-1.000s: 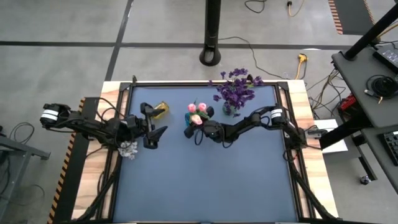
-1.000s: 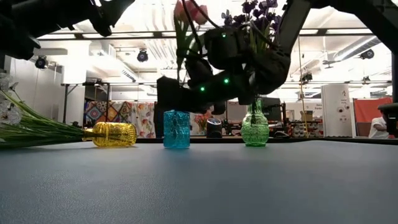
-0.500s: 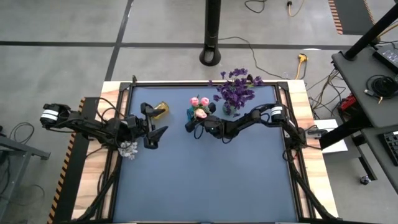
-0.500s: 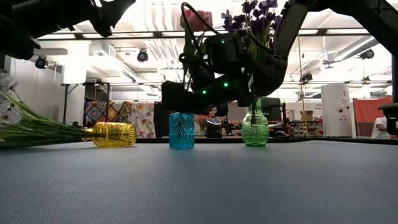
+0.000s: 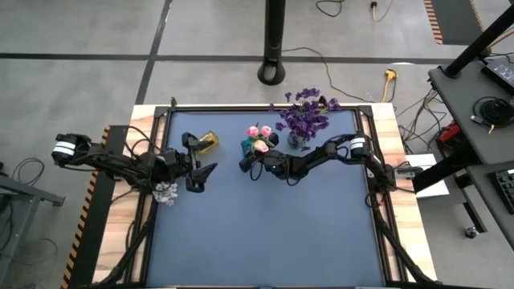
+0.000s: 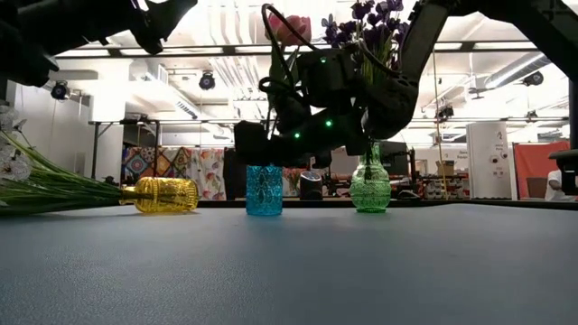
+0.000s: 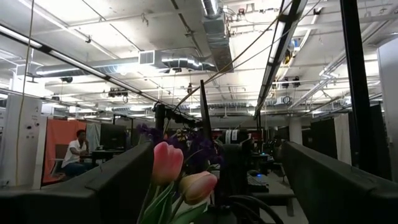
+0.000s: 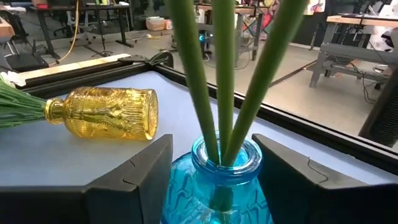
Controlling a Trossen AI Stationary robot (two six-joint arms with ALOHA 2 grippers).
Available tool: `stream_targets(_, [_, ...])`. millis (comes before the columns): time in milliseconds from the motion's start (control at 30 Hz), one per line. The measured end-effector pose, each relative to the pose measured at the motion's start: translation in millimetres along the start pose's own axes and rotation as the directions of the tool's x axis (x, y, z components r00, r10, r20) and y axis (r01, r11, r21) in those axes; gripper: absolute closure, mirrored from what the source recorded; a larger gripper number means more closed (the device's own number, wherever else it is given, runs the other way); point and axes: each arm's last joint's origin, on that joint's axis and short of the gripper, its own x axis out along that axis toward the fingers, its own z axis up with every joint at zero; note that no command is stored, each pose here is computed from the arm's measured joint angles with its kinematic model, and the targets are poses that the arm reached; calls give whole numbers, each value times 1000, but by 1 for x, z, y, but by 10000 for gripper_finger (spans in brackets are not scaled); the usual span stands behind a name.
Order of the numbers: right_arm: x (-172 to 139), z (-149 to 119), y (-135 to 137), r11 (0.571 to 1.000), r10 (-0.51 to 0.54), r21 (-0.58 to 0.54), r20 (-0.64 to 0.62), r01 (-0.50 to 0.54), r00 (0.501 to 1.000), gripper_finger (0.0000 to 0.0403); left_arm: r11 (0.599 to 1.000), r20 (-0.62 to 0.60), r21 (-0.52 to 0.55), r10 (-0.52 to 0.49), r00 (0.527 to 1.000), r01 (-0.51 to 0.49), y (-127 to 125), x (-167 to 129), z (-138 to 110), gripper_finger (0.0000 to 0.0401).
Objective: Sort flowers into vase by color
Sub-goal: Put the blue vase with flowers on the table
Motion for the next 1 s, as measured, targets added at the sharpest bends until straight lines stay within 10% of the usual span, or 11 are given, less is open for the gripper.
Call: stream_targets(1000, [-12, -3, 13, 991, -6, -135, -38, 1, 999, 88, 1000, -25, 7, 21, 999, -21, 0, 0, -2, 69])
